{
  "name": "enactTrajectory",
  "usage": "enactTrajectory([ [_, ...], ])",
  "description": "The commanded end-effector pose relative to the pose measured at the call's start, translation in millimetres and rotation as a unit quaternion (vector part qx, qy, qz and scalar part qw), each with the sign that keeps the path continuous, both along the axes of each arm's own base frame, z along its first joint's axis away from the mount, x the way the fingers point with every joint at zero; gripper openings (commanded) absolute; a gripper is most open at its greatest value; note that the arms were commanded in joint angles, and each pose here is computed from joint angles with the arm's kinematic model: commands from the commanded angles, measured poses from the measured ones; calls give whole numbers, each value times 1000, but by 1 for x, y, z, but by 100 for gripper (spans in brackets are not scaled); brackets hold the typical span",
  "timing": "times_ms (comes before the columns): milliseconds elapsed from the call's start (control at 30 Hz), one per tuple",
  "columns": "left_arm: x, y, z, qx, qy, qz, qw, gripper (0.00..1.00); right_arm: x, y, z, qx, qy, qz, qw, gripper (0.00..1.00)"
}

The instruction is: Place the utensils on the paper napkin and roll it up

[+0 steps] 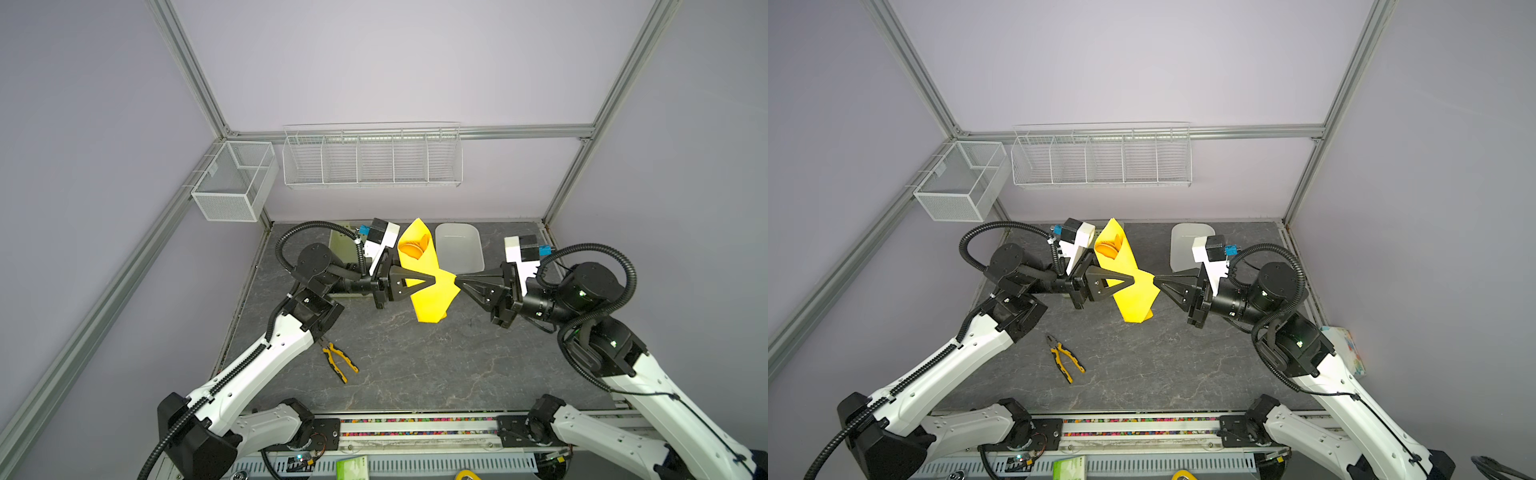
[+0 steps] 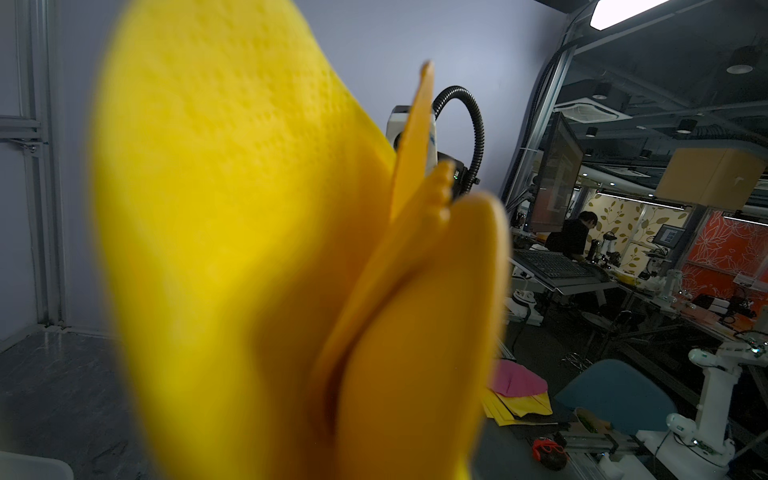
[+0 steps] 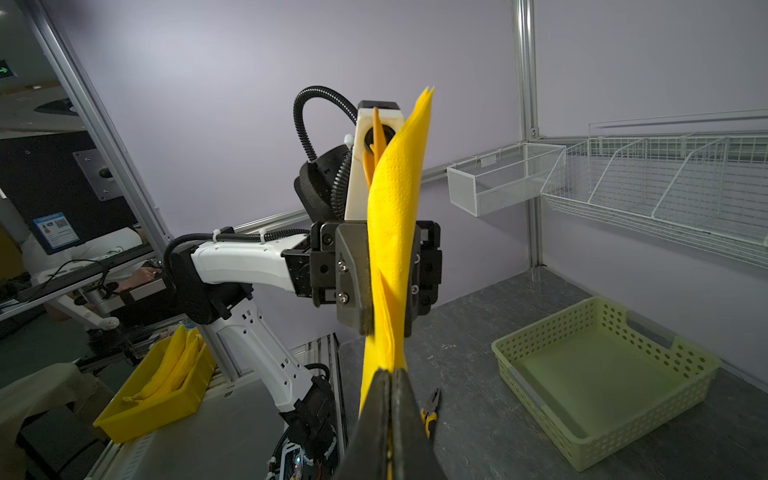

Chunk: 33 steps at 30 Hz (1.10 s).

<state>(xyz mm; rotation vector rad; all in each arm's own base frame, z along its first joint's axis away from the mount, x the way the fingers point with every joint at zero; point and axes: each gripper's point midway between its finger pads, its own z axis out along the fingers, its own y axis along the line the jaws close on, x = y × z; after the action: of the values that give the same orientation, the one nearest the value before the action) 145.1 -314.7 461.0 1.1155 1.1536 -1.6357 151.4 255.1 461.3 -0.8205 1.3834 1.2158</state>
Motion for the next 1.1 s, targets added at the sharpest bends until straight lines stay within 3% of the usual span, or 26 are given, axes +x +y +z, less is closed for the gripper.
enactTrajectory([
  [0, -12, 7, 17, -16, -25, -9, 1000, 21, -2, -11, 5, 0, -22, -29, 999, 7],
  [500, -18, 5, 20, -24, -14, -51, 998, 16, 19, 0, -8, -30, -7, -46, 998, 7],
  [700, -18, 4, 22, -28, -10, -58, 998, 15, 23, 19, -19, -40, 13, -5, 999, 7],
  [1067, 4, -1, -6, 40, -16, 31, 999, 12, 13, -23, -8, -29, -2, -89, 996, 39],
])
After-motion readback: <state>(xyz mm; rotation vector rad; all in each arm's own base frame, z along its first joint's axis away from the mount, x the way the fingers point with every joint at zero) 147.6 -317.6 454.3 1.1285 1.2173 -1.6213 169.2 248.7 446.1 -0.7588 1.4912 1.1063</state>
